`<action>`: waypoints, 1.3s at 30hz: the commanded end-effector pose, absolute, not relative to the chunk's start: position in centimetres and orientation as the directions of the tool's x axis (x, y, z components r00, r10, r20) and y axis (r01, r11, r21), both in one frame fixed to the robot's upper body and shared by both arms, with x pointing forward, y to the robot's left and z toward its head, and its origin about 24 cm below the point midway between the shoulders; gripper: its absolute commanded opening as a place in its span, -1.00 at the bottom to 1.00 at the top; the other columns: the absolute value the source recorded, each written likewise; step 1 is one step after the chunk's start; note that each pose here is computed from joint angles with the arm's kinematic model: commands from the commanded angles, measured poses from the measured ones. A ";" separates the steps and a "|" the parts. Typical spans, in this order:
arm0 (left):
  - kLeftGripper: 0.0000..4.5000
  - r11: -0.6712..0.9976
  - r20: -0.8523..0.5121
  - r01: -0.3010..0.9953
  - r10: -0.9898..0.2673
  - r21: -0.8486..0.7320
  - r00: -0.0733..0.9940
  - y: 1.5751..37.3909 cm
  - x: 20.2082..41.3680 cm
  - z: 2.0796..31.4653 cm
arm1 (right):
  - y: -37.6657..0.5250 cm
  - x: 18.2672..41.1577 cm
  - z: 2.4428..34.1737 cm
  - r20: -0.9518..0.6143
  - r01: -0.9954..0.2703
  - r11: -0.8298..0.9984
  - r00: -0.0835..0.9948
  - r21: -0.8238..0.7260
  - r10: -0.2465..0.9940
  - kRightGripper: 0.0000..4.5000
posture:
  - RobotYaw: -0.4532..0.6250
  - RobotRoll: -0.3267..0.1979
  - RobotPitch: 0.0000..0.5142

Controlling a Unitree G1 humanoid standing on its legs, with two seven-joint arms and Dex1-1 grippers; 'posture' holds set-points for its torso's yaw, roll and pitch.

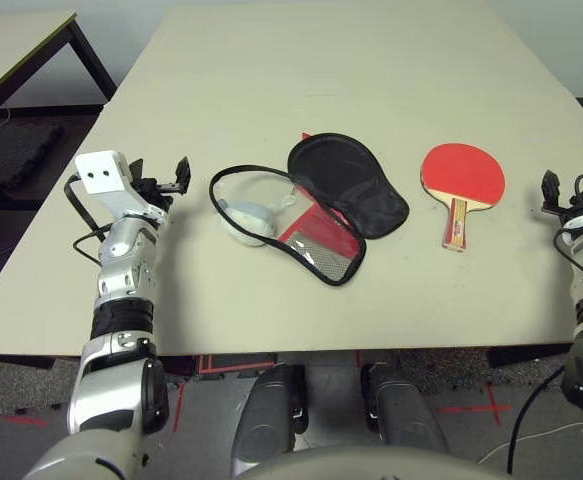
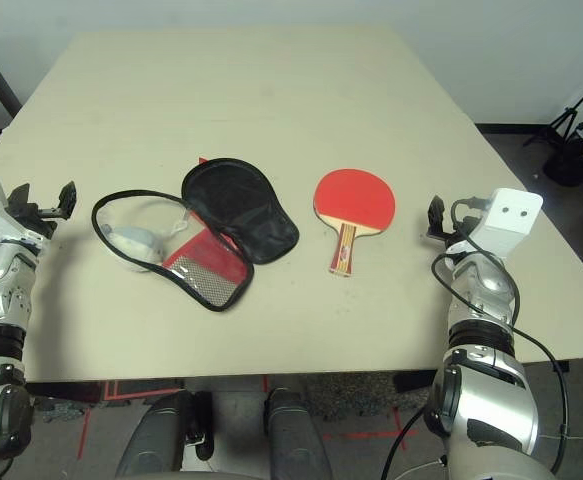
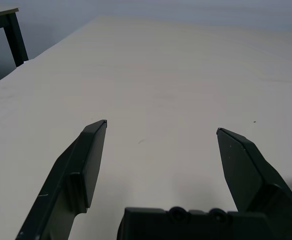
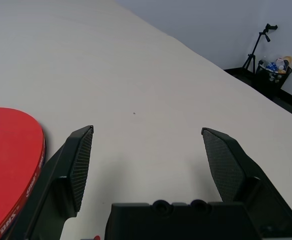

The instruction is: Store the ping-pong paddle in its case and zip it.

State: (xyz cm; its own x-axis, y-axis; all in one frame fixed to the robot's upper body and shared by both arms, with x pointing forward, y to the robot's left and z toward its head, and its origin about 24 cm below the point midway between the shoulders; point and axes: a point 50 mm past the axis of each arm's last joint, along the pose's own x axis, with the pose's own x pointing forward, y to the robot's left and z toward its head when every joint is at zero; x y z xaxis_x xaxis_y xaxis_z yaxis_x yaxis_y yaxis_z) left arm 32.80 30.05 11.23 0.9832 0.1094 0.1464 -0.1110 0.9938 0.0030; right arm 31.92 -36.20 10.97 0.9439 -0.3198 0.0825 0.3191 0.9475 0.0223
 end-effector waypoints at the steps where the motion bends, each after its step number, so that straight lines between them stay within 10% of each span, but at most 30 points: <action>1: 1.00 0.992 0.132 -0.123 0.124 -0.012 0.983 30.4 32.5 10.8 | -36.2 31.9 10.8 0.077 0.318 0.948 0.945 0.032 -0.319 0.99 | -0.16 0.25 -0.43; 15: 1.00 0.999 0.240 0.015 -0.022 0.035 0.970 29.6 34.5 16.3 | -34.8 32.5 13.3 0.127 0.258 0.965 0.957 0.054 -0.263 0.99 | -0.19 0.25 -0.50; 24: 1.00 0.836 0.162 0.511 -0.542 0.200 0.824 24.2 34.5 23.4 | -30.3 31.0 16.8 -0.118 0.182 0.978 0.978 0.104 -0.170 0.99 | -0.22 0.25 -0.54; 39: 1.00 0.538 -0.015 0.826 -0.836 0.170 0.548 15.0 34.0 21.3 | -23.0 30.4 15.5 -0.522 0.082 0.990 0.853 0.117 -0.009 0.99 | -0.29 0.25 -0.55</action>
